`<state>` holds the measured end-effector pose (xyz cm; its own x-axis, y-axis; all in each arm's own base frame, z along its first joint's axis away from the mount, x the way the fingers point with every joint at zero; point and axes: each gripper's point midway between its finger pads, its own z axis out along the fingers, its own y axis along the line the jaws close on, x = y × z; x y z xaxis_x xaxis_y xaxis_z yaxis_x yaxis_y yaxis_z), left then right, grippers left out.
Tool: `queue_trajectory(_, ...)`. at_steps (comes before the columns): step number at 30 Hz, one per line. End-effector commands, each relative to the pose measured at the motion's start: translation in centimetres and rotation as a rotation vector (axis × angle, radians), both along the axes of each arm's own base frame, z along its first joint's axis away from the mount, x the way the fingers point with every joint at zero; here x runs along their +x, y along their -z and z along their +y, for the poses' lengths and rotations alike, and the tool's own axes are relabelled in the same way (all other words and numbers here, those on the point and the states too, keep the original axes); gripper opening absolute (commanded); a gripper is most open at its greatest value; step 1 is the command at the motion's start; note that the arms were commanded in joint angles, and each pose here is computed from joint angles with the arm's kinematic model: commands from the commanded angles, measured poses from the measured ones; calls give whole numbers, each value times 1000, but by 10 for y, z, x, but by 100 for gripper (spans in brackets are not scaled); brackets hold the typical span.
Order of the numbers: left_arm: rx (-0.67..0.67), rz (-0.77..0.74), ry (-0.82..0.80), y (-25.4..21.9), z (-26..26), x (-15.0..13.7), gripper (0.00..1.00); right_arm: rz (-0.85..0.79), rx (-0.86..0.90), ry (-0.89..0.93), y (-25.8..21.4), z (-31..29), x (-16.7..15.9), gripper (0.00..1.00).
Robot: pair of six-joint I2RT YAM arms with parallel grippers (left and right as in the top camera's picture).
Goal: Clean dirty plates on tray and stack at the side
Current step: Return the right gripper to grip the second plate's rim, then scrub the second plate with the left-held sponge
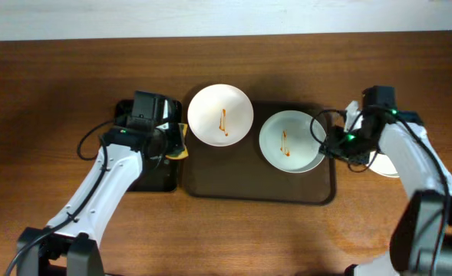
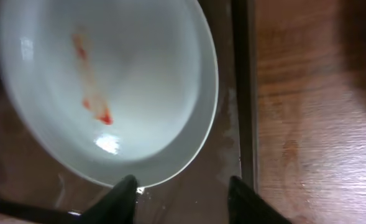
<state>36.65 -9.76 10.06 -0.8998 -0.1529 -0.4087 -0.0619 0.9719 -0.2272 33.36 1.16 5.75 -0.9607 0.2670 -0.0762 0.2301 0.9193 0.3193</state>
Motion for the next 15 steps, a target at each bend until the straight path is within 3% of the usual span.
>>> queue_trajectory(1,-8,-24,53,-7,-14,-3,0,90,-5,1,30,2,-7,37)
queue_trajectory(3,-8,-24,65,-7,-19,-4,0,137,2,8,47,3,-9,33)
queue_trajectory(7,-9,-25,89,-7,-27,-7,0,169,21,8,62,5,-11,11)
queue_trajectory(9,-10,-26,109,-8,-35,-9,0,169,39,-8,61,14,-11,4)
queue_trajectory(12,-31,-29,154,-9,-54,-15,0,174,55,-64,59,38,-14,4)
queue_trajectory(15,-160,-41,223,-18,-91,-19,0,191,51,-69,59,65,-16,4)
